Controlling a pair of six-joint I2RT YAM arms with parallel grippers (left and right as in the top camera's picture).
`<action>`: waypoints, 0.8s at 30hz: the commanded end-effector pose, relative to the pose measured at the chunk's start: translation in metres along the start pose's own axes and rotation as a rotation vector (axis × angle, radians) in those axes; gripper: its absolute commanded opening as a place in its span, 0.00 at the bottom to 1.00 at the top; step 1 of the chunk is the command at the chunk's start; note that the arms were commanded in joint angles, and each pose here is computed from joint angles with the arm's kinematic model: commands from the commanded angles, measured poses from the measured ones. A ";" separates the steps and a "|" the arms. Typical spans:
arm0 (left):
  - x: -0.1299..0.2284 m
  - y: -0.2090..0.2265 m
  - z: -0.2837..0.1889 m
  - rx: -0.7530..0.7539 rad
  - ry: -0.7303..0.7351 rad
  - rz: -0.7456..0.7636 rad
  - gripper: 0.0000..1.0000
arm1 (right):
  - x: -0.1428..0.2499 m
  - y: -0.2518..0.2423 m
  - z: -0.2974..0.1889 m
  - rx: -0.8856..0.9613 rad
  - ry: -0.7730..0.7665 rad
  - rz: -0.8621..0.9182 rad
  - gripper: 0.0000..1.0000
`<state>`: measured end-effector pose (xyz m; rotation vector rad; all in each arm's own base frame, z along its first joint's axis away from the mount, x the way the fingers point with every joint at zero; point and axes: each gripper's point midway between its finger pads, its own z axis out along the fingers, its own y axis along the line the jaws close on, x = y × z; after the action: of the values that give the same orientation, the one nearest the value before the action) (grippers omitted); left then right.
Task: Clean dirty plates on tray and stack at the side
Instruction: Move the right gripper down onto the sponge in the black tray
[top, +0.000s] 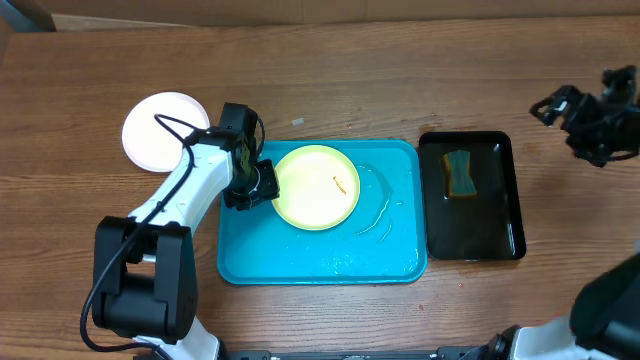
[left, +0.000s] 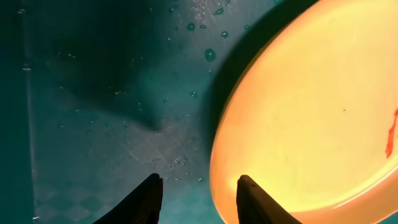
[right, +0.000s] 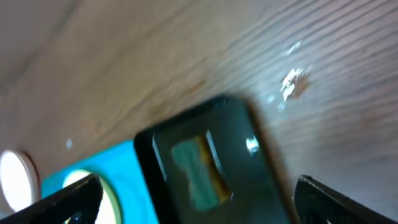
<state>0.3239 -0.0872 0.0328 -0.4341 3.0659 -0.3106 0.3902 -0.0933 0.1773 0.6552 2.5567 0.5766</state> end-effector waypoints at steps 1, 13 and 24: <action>0.001 0.002 -0.003 -0.024 -0.019 0.029 0.43 | 0.020 0.029 -0.006 0.107 0.026 -0.128 1.00; 0.005 -0.005 0.000 -0.022 -0.018 0.000 0.62 | 0.087 0.046 0.060 0.259 0.147 -0.305 0.65; 0.003 -0.009 0.000 -0.018 -0.032 0.013 0.68 | 0.130 0.010 0.121 0.302 0.122 -0.374 0.76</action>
<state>0.3254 -0.0951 0.0320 -0.4286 3.0519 -0.2876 0.3591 0.0246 0.0584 0.2097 2.8086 0.1692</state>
